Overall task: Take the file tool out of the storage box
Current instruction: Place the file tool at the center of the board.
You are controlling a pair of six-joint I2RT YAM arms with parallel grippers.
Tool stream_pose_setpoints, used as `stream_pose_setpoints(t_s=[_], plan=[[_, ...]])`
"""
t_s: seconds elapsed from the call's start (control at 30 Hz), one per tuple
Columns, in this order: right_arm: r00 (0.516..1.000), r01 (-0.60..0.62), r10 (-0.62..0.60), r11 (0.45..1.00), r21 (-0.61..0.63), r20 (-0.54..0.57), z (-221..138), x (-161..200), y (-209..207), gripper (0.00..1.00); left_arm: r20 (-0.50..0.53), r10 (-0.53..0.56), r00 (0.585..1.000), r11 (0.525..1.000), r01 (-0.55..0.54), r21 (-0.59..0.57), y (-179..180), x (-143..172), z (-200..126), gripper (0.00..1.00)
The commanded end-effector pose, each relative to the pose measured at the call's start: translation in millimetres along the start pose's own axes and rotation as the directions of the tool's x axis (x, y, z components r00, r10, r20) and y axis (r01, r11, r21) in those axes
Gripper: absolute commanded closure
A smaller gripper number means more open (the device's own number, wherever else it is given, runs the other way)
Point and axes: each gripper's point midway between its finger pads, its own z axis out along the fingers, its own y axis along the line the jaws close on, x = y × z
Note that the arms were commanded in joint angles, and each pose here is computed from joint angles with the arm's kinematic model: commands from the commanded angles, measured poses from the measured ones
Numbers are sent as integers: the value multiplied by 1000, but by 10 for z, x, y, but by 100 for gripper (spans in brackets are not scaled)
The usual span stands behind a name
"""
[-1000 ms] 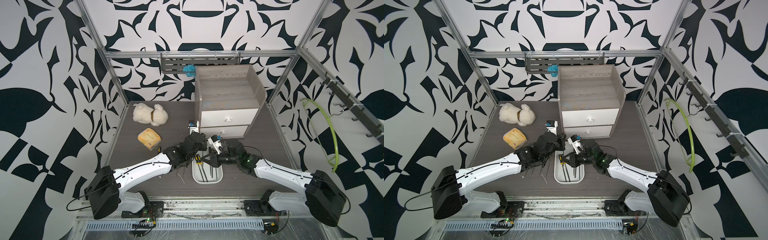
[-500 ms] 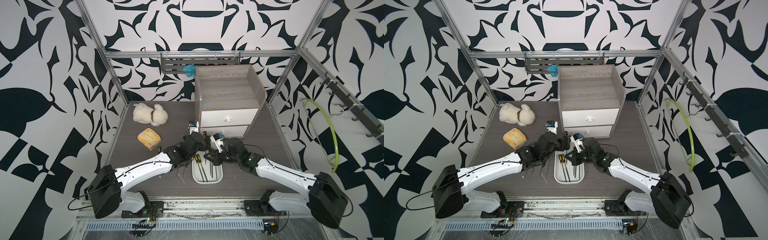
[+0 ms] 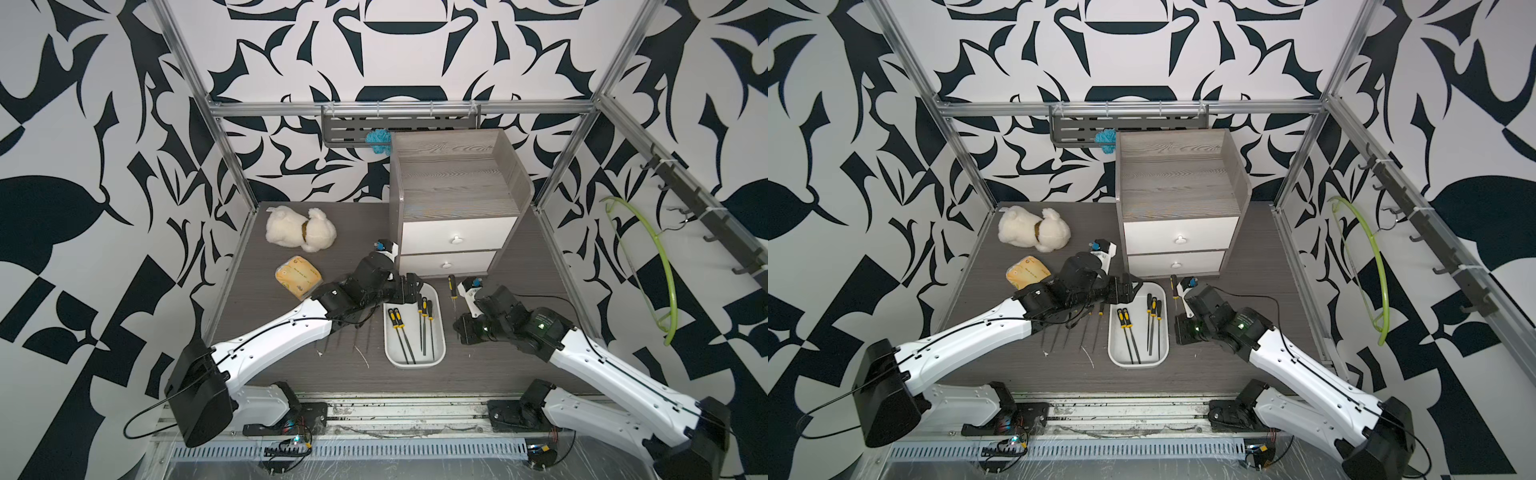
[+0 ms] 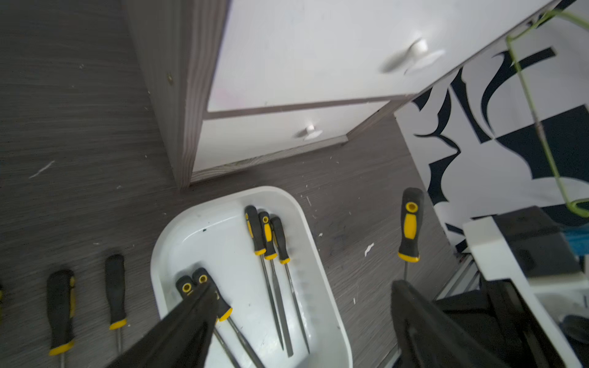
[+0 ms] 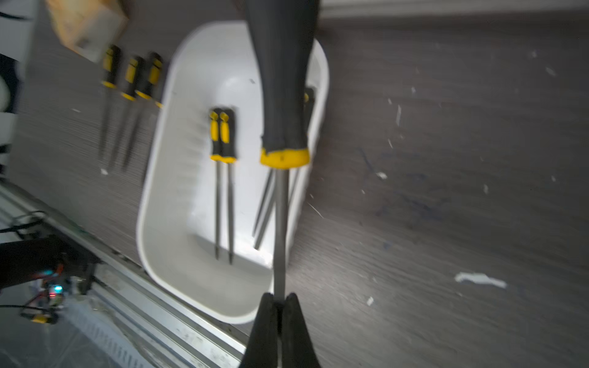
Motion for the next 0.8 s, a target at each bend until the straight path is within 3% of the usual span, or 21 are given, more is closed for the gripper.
stream_pose_setpoints(t_s=[0.0, 0.1, 0.23, 0.37, 0.77], plan=[[987, -57, 81, 984, 167, -140, 144, 280, -337, 100, -96, 85, 992, 996, -84, 11, 3, 136, 129, 18], [960, -72, 112, 984, 161, -255, 350, 425, -352, 100, -149, 82, 985, 996, -78, 38, -2, 246, 238, 22], [943, -100, 145, 982, 159, -300, 508, 482, -389, 100, -158, 84, 984, 996, -80, 33, 46, 310, 220, 23], [887, -116, 164, 984, 136, -431, 596, 559, -336, 100, -176, 70, 982, 998, -69, 9, 133, 400, 233, 23], [868, -116, 185, 978, 175, -460, 785, 485, -354, 100, -230, 51, 972, 998, -40, 51, 58, 503, 245, 22]])
